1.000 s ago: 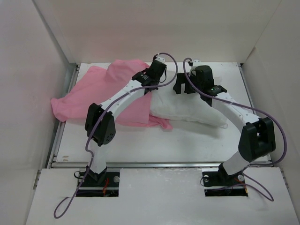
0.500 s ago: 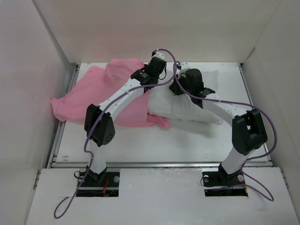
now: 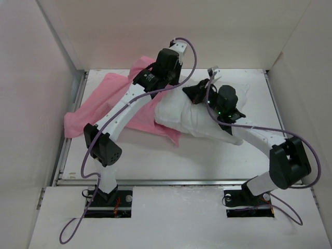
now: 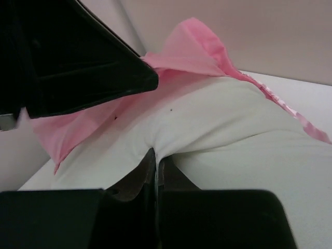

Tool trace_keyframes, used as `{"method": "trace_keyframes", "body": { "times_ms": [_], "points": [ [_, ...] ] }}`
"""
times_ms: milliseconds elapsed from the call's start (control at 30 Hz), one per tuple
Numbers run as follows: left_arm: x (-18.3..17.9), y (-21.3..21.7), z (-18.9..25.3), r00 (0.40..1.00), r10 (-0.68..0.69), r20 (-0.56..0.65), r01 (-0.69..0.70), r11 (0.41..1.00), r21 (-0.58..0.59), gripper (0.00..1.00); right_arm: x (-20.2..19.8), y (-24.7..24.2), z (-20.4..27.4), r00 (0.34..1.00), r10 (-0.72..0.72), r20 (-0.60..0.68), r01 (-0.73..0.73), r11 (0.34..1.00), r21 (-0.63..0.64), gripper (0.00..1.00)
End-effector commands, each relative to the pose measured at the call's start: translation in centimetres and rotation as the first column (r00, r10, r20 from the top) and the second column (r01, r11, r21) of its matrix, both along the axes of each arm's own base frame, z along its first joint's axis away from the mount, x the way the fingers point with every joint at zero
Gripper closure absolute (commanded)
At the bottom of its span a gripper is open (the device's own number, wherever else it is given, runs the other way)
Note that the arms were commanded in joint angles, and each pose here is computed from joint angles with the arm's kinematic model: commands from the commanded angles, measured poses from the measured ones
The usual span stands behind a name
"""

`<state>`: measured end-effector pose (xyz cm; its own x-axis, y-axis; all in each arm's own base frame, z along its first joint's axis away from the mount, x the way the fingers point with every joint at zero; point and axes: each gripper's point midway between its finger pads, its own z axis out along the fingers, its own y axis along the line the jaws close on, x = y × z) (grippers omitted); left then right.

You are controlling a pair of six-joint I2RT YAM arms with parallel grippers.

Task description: Put the pillow into the pillowcase

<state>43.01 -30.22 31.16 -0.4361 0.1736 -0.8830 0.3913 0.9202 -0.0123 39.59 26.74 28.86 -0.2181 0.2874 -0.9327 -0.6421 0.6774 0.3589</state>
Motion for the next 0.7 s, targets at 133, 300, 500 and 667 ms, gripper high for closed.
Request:
{"method": "trace_keyframes", "body": {
  "times_ms": [133,300,500,667],
  "points": [
    [-6.3,-7.6,4.0,0.956,-0.29,-0.029,0.277,0.935,-0.22,1.0,3.1,5.1,0.5,0.991,-0.086,0.099,0.051,0.95,0.307,1.0],
    [-9.1,-7.5,0.0,0.936,-0.316,-0.154,0.27,0.927,-0.26,1.0,5.0,3.3,-2.6,0.973,-0.228,-0.021,0.215,0.878,0.427,1.0],
    [-8.0,-4.6,-5.4,0.952,-0.19,-0.242,0.149,0.973,-0.176,1.0,3.2,4.1,-2.4,0.996,-0.083,-0.018,0.082,0.885,0.458,0.97],
    [-2.9,-0.3,-5.9,0.976,-0.024,-0.218,-0.022,0.978,-0.208,1.0,2.0,2.4,-2.7,0.998,-0.012,-0.064,0.032,0.947,0.32,0.46]
  ]
}}
